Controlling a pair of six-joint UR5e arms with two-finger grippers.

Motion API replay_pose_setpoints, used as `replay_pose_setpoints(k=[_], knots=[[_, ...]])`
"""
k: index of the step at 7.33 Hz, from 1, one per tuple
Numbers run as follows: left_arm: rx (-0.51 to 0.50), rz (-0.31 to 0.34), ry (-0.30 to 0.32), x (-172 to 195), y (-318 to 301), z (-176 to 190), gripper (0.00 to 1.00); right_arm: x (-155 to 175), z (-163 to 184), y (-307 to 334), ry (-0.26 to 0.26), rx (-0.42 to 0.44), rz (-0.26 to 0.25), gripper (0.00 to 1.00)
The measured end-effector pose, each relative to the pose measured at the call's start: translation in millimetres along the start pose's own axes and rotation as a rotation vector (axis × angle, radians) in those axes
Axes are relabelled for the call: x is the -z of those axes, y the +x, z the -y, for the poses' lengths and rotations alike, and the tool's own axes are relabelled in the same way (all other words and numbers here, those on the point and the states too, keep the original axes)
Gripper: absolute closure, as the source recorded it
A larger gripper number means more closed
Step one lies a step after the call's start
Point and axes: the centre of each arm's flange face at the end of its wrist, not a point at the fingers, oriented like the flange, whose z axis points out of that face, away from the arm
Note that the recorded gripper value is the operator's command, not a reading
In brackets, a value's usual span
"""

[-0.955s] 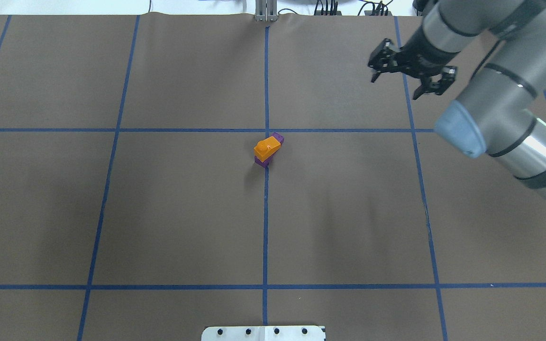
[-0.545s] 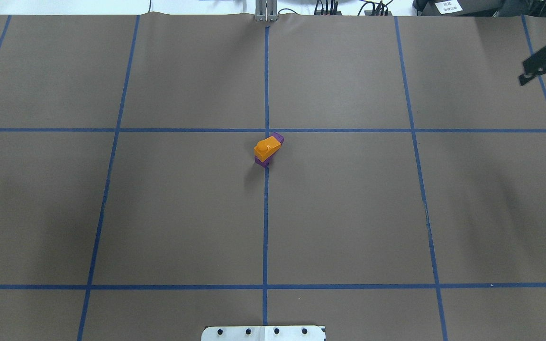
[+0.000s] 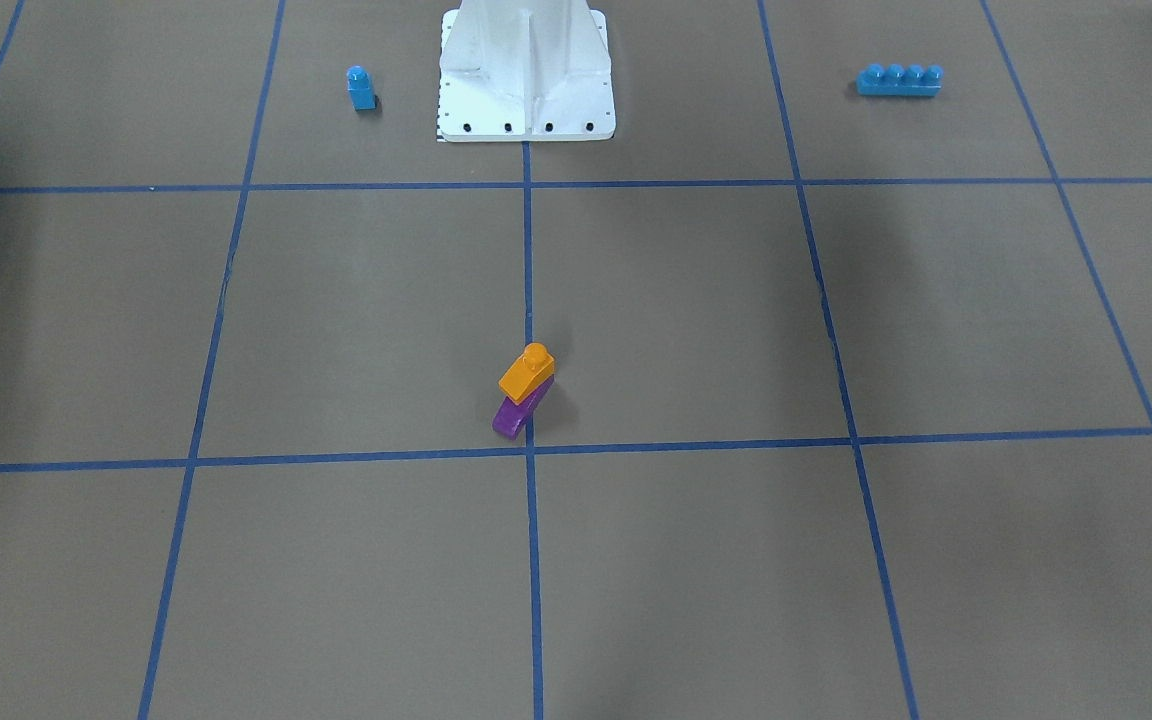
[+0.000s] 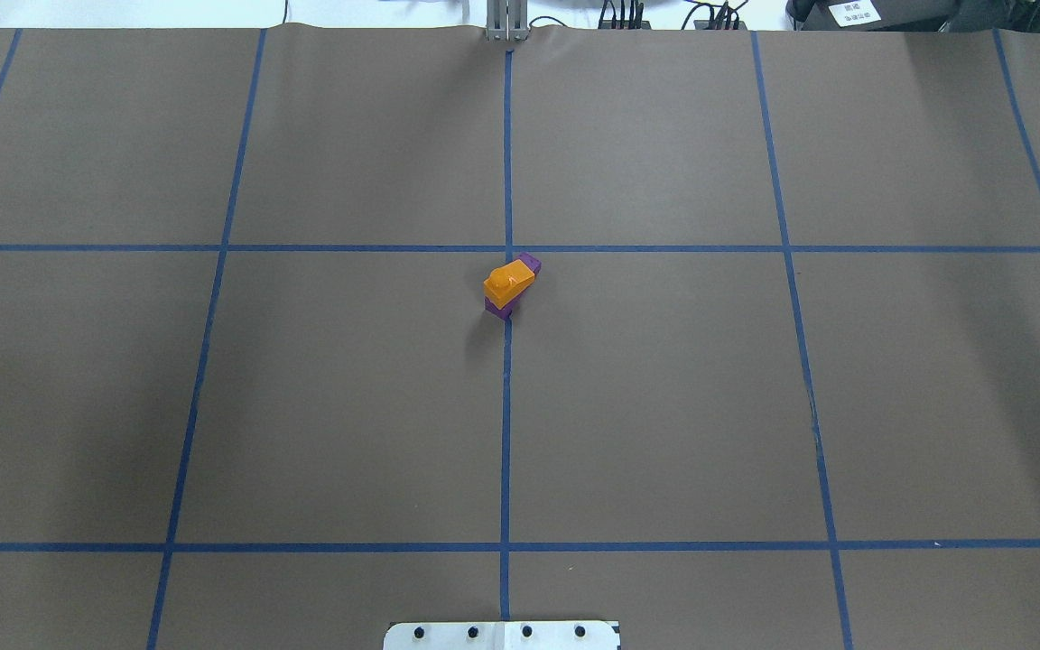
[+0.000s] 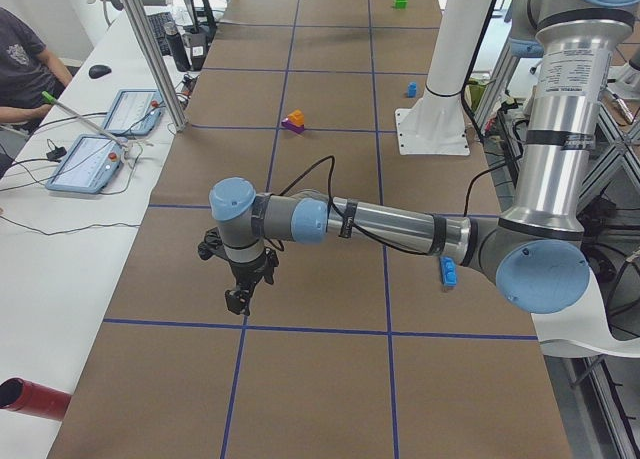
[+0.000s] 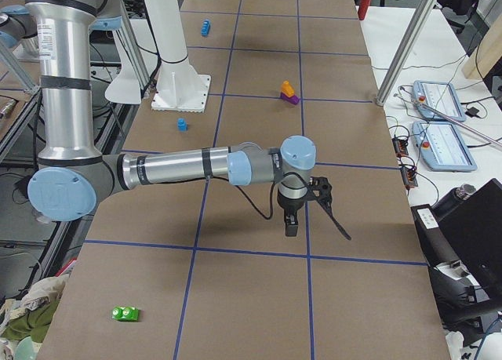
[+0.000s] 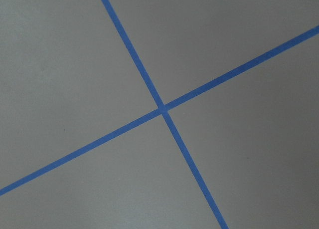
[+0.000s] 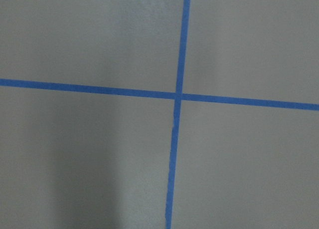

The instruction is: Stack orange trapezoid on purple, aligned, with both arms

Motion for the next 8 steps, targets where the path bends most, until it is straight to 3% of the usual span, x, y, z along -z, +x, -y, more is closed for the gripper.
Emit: replay_pose_setpoints(k=[3,6,8], knots=[[0.079,-0.013,-0.007,-4,-28,-35,0.0,4,-24,25,0.001,-0.074,0.103,0.0],[0.134,-0.121,0.015,-15,-28,-64,0.0,3,-26,28,-0.005,-0.093,0.119,0.0],[0.142,-0.135,0.02,-16,-27,-66,0.0,4,-25,27,-0.003,-0.094,0.123,0.0]])
